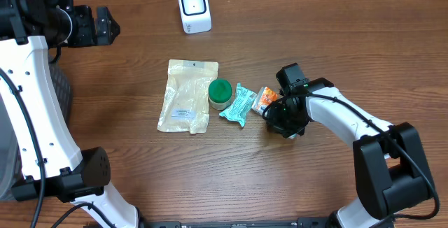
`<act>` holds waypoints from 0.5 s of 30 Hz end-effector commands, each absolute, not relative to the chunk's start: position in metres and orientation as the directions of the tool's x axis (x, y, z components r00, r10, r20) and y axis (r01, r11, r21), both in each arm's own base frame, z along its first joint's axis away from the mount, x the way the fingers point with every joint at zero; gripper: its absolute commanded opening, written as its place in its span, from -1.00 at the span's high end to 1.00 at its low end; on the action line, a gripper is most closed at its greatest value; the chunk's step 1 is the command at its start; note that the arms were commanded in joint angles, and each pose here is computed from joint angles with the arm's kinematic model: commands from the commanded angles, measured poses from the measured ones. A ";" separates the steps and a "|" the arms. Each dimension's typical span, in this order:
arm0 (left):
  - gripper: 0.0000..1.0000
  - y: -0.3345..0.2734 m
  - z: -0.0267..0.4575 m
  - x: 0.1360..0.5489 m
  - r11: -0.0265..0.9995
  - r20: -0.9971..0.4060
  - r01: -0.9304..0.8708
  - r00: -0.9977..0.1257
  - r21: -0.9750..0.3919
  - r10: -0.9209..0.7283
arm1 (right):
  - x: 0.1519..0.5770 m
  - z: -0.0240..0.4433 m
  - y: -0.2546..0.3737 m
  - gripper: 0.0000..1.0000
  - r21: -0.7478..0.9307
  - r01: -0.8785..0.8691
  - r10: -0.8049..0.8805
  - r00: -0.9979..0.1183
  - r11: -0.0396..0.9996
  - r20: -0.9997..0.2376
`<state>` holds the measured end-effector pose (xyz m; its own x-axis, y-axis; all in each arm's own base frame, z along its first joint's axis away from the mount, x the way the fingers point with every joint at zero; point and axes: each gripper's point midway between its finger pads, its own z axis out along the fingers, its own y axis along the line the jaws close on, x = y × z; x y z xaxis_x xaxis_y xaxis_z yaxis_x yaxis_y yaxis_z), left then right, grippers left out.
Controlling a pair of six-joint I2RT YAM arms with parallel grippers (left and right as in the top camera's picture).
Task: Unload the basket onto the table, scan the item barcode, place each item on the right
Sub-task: 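Lower the right gripper onto the small teal box and grasp it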
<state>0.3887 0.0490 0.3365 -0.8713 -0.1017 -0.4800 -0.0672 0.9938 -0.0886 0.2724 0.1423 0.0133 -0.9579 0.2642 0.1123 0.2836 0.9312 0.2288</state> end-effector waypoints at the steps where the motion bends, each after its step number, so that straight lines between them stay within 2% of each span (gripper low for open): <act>1: -0.99 0.051 0.334 0.388 0.995 -0.475 -0.060 -0.875 -0.079 -0.090 | 0.274 0.012 0.111 0.67 0.111 0.327 0.320 -0.944 0.939 0.076; 6: -0.99 0.051 0.334 0.388 0.995 -0.475 -0.059 -0.875 -0.079 -0.090 | 0.275 0.019 0.095 0.68 0.088 0.279 0.272 -0.958 0.956 0.087; 9: -0.99 0.051 0.334 0.388 0.995 -0.475 -0.060 -0.875 -0.080 -0.091 | 0.288 0.044 0.116 0.67 0.230 0.153 0.139 -0.987 0.961 0.076; 12: -0.99 0.051 0.334 0.388 0.995 -0.475 -0.060 -0.875 -0.079 -0.090 | 0.301 0.078 0.122 0.65 0.271 0.073 0.072 -0.997 0.960 0.014; 13: -0.99 0.051 0.334 0.388 0.995 -0.475 -0.060 -0.875 -0.079 -0.091 | 0.304 0.087 0.121 0.62 0.273 0.059 0.062 -0.998 0.960 -0.003; 15: -0.99 0.051 0.334 0.388 0.995 -0.475 -0.059 -0.875 -0.079 -0.090 | 0.313 0.112 0.104 0.32 0.245 0.034 0.050 -0.997 0.969 -0.059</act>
